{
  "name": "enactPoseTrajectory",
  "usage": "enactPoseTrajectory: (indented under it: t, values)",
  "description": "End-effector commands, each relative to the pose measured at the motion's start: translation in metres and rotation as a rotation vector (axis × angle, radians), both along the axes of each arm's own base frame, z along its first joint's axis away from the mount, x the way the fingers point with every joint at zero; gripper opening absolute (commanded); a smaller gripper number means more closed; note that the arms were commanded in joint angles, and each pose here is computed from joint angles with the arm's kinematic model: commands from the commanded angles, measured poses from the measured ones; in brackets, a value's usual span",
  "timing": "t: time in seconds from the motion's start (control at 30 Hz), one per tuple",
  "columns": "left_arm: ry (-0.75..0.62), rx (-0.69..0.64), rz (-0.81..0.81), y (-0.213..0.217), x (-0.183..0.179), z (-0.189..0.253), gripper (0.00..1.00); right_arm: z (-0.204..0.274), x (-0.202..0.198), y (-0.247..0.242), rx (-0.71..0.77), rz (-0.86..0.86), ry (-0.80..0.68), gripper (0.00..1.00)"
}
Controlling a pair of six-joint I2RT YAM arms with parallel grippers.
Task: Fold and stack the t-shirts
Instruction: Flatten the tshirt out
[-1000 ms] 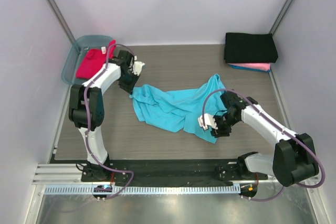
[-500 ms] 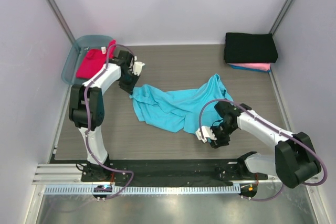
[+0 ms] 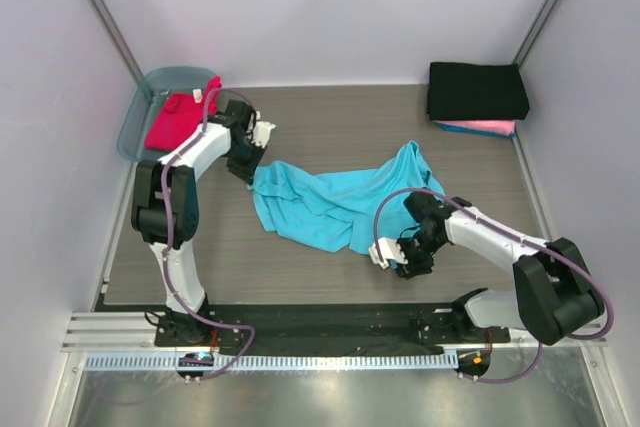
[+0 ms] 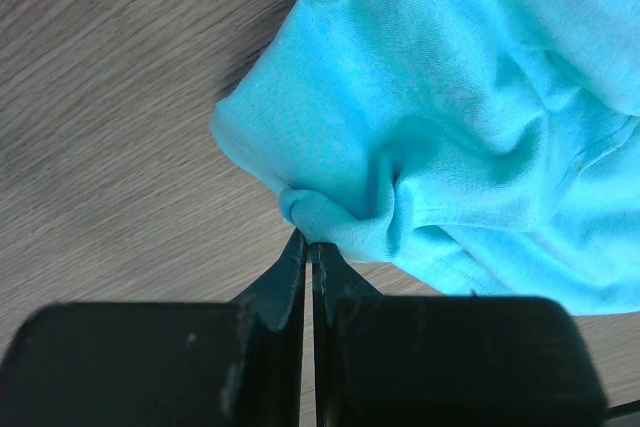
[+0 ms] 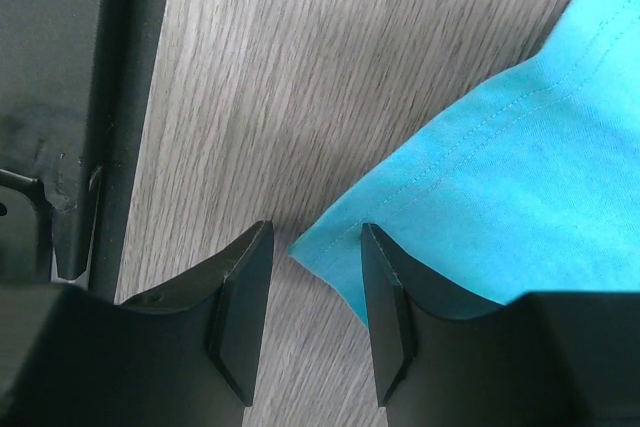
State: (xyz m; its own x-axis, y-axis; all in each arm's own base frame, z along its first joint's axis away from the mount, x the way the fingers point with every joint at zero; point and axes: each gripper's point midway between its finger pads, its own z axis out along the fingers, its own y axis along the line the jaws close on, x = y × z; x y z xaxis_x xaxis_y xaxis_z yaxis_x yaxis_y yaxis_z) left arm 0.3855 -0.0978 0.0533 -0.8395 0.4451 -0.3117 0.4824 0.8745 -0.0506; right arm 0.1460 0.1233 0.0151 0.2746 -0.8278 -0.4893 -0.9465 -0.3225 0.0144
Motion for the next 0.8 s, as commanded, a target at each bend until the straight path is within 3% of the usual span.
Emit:
enactPoseTrajectory:
  t: [0.0,0.13,0.17,0.3,0.43,0.5,0.63,0.77]
  values:
    - [-0.036,-0.030,0.007,-0.005,0.006,0.008,0.00,-0.004,-0.001,-0.003,-0.010,0.025,-0.018,0.47]
    - [-0.034,-0.026,0.007,-0.004,0.007,0.007,0.00,-0.009,-0.002,-0.005,-0.024,0.017,-0.018,0.40]
    - [-0.035,-0.025,0.006,-0.004,0.007,0.007,0.00,-0.010,0.001,-0.006,-0.032,0.009,-0.023,0.28]
    - [-0.045,-0.020,-0.003,-0.003,0.007,0.011,0.00,-0.009,0.010,-0.010,-0.065,-0.025,-0.050,0.01]
    - [-0.099,-0.011,-0.013,0.002,0.009,0.034,0.00,0.028,0.052,-0.004,-0.050,-0.125,-0.219,0.01]
    - [-0.143,-0.003,-0.014,0.009,0.013,0.049,0.00,0.056,0.089,-0.002,-0.039,-0.268,-0.345,0.01]
    - [-0.337,-0.004,0.005,0.024,0.027,0.120,0.00,0.157,0.181,-0.002,0.041,-0.603,-0.656,0.01]
    - [-0.486,-0.016,0.016,0.032,0.021,0.188,0.00,0.238,0.231,-0.022,0.111,-0.956,-0.788,0.01]
